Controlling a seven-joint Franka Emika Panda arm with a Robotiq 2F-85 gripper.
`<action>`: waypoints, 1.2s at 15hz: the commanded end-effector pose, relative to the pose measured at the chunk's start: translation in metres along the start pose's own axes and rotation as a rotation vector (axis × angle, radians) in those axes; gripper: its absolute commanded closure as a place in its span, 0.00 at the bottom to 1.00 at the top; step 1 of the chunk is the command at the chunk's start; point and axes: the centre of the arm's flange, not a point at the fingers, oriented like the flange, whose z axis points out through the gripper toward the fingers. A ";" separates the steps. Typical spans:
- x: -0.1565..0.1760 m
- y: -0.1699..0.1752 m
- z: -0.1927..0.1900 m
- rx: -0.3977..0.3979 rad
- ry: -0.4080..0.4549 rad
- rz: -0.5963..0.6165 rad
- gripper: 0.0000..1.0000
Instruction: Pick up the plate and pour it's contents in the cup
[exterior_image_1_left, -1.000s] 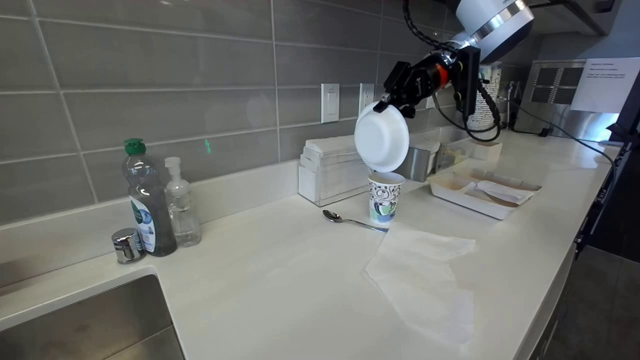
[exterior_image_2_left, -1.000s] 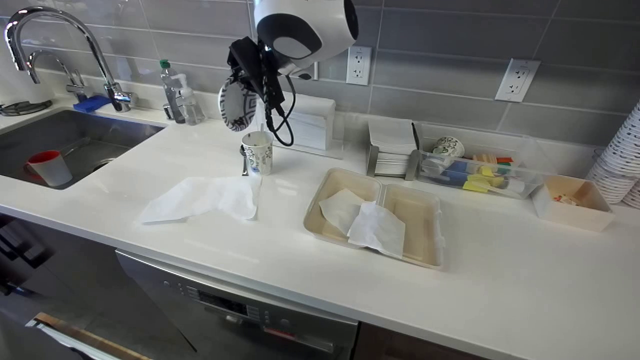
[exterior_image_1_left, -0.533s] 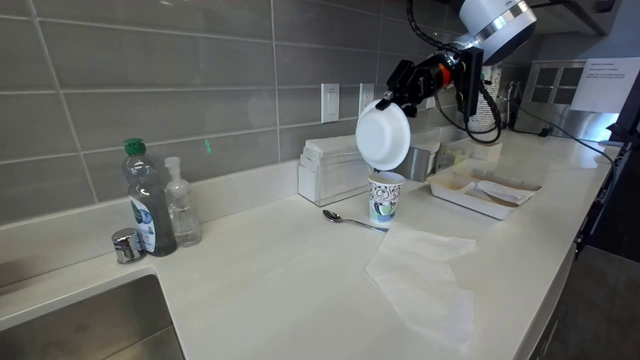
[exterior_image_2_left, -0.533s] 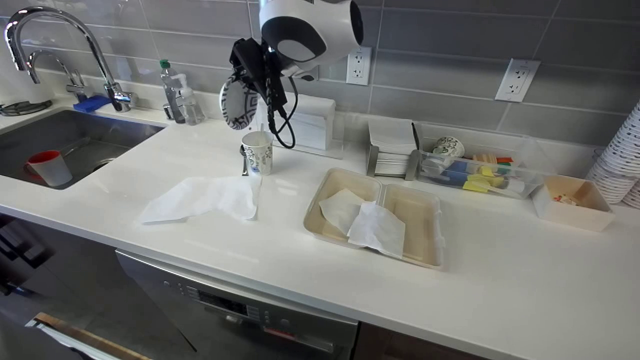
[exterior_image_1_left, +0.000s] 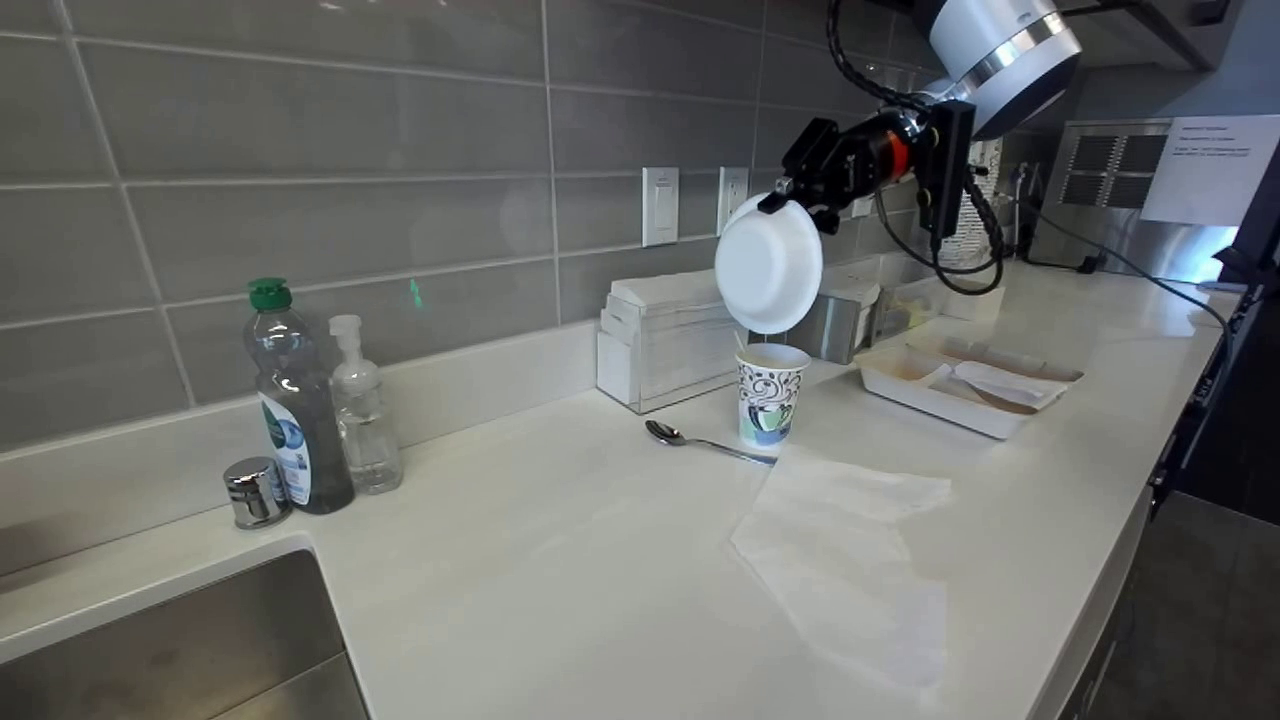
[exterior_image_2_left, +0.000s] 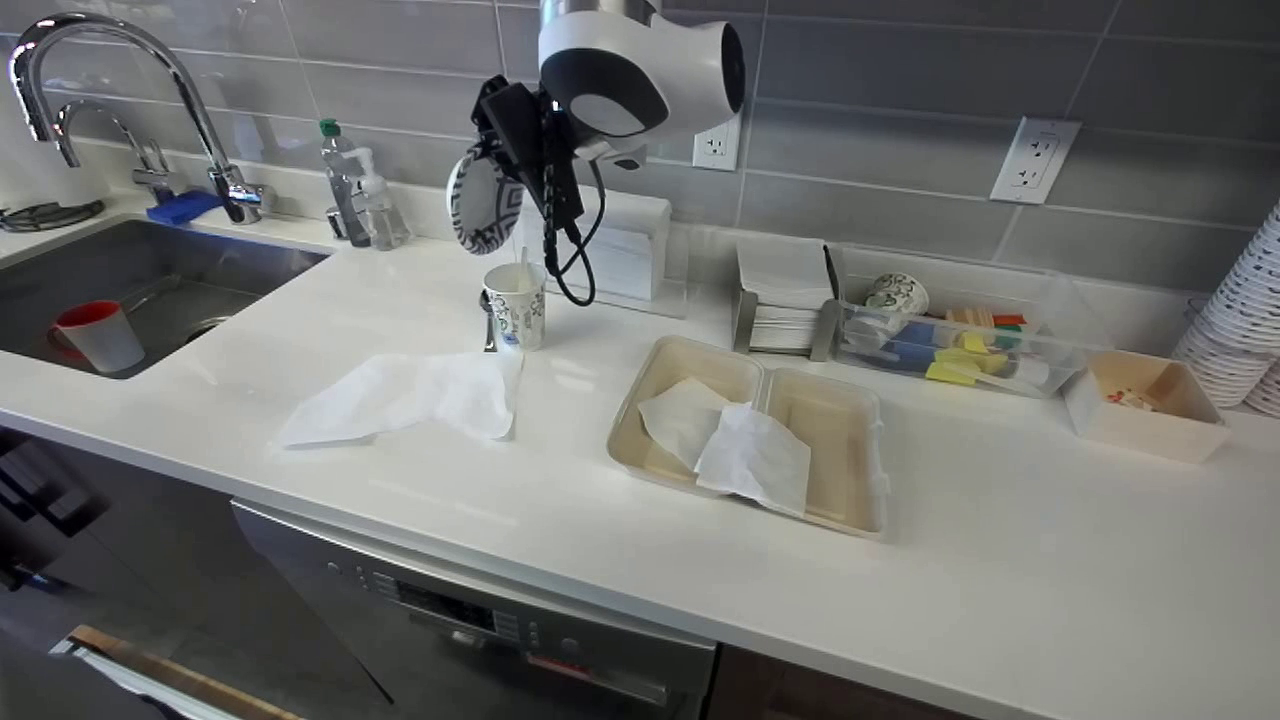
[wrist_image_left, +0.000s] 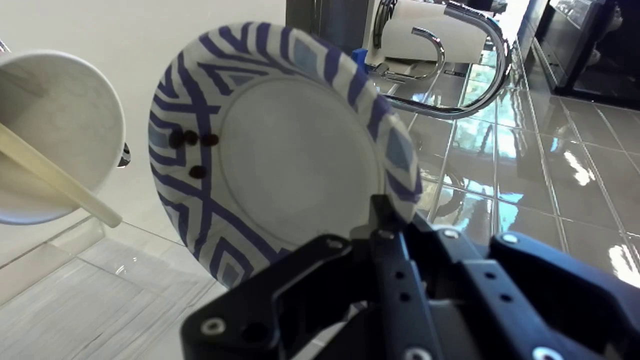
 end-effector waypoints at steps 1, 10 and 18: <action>0.002 0.007 -0.005 0.064 0.013 -0.004 0.99; 0.002 -0.001 0.003 0.049 0.001 0.019 0.99; 0.005 -0.059 0.097 -0.310 -0.149 -0.083 0.99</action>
